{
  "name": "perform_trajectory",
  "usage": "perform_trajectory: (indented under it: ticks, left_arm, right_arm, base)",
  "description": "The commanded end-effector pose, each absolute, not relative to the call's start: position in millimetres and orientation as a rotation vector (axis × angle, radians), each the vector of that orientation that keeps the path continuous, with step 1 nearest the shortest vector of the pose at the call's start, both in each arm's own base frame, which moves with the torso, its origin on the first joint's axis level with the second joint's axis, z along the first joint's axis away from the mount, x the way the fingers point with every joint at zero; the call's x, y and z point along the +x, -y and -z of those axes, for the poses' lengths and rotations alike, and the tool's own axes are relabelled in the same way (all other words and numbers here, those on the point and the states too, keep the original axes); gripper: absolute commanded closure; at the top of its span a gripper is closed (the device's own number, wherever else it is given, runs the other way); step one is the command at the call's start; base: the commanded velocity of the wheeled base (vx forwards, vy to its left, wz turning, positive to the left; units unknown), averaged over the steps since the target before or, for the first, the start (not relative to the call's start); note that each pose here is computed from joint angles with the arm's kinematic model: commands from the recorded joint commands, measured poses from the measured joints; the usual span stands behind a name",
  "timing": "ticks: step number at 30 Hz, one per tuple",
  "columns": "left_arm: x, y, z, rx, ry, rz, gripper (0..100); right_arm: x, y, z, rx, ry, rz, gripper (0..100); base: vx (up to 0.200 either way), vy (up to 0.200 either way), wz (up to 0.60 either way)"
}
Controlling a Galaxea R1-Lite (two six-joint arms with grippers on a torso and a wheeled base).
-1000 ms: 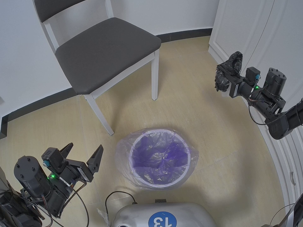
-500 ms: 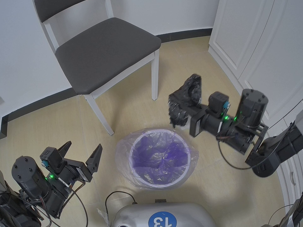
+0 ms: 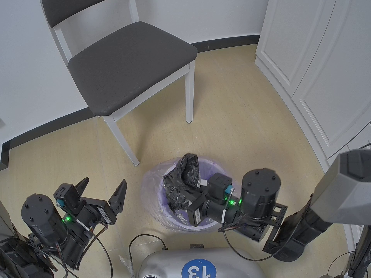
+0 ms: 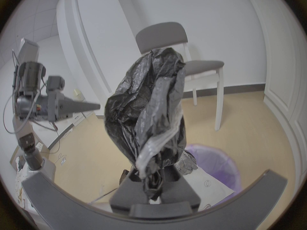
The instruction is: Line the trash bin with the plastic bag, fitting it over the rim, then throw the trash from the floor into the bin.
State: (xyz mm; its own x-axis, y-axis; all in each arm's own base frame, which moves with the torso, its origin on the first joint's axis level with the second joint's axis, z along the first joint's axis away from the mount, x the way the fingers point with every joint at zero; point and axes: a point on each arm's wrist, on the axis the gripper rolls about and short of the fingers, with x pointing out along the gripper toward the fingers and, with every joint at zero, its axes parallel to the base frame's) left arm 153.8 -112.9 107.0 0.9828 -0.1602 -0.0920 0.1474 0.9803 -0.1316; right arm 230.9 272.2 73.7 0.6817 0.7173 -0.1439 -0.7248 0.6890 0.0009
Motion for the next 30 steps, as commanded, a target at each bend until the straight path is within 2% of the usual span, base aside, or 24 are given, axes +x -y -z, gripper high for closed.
perform_trajectory:
  ticks: [1,8,19,30]
  left_arm:
    - [152.1,119.6,-94.5,-0.102,-0.152,0.165,0]
    - [150.7,119.4,-96.9,-0.107,-0.141,0.164,0]
    - [150.9,119.6,-96.3,-0.102,-0.143,0.163,0]
    - [151.2,119.3,-96.0,-0.101,-0.144,0.158,0]
  right_arm:
    - [233.6,-275.5,-35.5,-0.099,-0.232,-0.805,100]
    - [247.1,-277.8,-14.5,-0.109,-0.261,-0.789,100]
    - [297.4,-273.7,2.8,-0.009,-0.237,-0.729,100]
    - [310.5,-264.7,27.0,0.03,-0.269,-0.774,100]
  base:
    - [0.0,0.0,0.0]
    - [0.0,0.0,0.0]
    - [0.0,0.0,0.0]
    - [0.0,0.0,0.0]
